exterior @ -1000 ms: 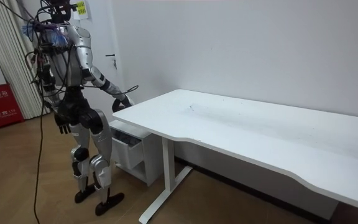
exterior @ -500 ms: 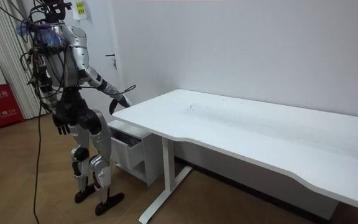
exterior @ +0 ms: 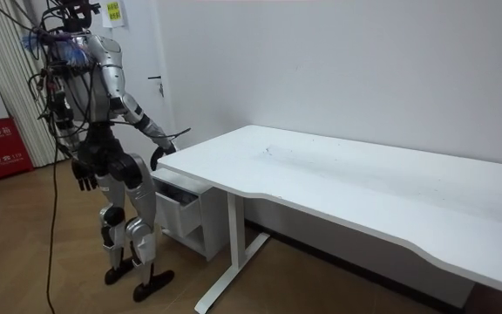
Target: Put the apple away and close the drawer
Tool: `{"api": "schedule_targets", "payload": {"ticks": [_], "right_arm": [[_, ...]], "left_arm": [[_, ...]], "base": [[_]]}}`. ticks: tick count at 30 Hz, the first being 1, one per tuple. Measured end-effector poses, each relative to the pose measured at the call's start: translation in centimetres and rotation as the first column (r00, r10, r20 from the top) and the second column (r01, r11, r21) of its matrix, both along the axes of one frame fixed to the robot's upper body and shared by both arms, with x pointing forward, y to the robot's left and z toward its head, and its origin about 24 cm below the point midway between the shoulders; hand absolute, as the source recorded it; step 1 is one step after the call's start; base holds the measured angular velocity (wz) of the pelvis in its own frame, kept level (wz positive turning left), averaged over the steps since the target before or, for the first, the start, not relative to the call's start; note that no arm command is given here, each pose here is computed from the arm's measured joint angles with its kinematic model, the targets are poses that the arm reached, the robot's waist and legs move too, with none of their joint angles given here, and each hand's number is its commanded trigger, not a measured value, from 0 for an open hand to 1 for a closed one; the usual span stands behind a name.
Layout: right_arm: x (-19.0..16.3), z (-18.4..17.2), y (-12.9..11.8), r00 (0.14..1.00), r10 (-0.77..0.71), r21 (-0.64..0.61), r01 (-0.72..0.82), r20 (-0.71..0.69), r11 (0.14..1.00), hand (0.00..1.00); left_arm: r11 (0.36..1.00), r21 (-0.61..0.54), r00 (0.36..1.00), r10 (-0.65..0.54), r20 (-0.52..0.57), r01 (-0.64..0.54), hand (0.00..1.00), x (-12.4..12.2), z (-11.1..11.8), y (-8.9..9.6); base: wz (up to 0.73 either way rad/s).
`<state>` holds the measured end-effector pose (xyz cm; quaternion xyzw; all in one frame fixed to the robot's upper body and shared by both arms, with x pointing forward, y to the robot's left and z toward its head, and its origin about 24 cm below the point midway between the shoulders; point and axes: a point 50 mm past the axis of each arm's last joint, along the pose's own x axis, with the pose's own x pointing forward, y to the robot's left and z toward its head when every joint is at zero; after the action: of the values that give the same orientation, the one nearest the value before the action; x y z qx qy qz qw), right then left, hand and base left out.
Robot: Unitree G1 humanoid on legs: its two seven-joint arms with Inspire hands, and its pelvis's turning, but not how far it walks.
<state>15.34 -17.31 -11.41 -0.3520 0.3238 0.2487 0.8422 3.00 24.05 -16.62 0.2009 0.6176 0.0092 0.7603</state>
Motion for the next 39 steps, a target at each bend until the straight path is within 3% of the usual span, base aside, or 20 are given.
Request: {"api": "schedule_targets", "payload": {"ticks": [6, 9, 11, 14, 26, 39], "right_arm": [[-0.6, -0.8, -2.7, 0.96, -0.28, 0.059, 0.281, -0.029, 0.958, 0.0], [-0.3, -0.2, -6.0, 0.854, -0.517, 0.067, 0.514, 0.048, 0.855, 0.0], [-0.3, 0.6, -8.7, 0.727, -0.677, 0.093, 0.671, 0.116, 0.736, 0.0], [-2.7, 0.3, -10.5, 0.618, -0.781, 0.103, 0.774, 0.093, 0.625, 0.0], [-9.2, -4.2, -8.6, 0.493, -0.833, -0.063, 0.85, -0.252, 0.522, 0.0], [-11.5, -5.1, -7.5, 0.437, -0.829, -0.114, 0.858, -0.35, 0.501, 0.0]], "left_arm": [[0.999, -0.007, 0.999, 0.051, 0.019, -0.051, 0.0, 0.3, 0.0, -0.1], [0.991, -0.015, 0.991, 0.134, 0.024, -0.134, 0.0, 0.2, -0.1, 0.0], [0.985, 0.0, 0.985, 0.17, 0.038, -0.17, 0.0, 0.4, -0.1, 0.3], [0.984, 0.046, 0.985, 0.168, 0.041, -0.17, 0.0, 0.2, 0.3, 1.7], [0.964, 0.035, 0.962, 0.262, 0.076, -0.265, 0.0, -0.9, 0.6, 1.9], [0.956, -0.011, 0.952, 0.293, 0.092, -0.293, 0.0, -0.1, 0.2, 0.6]], "base": [[-0.03], [-0.11], [-0.15], [-0.02], [0.0], [-0.03]]}}
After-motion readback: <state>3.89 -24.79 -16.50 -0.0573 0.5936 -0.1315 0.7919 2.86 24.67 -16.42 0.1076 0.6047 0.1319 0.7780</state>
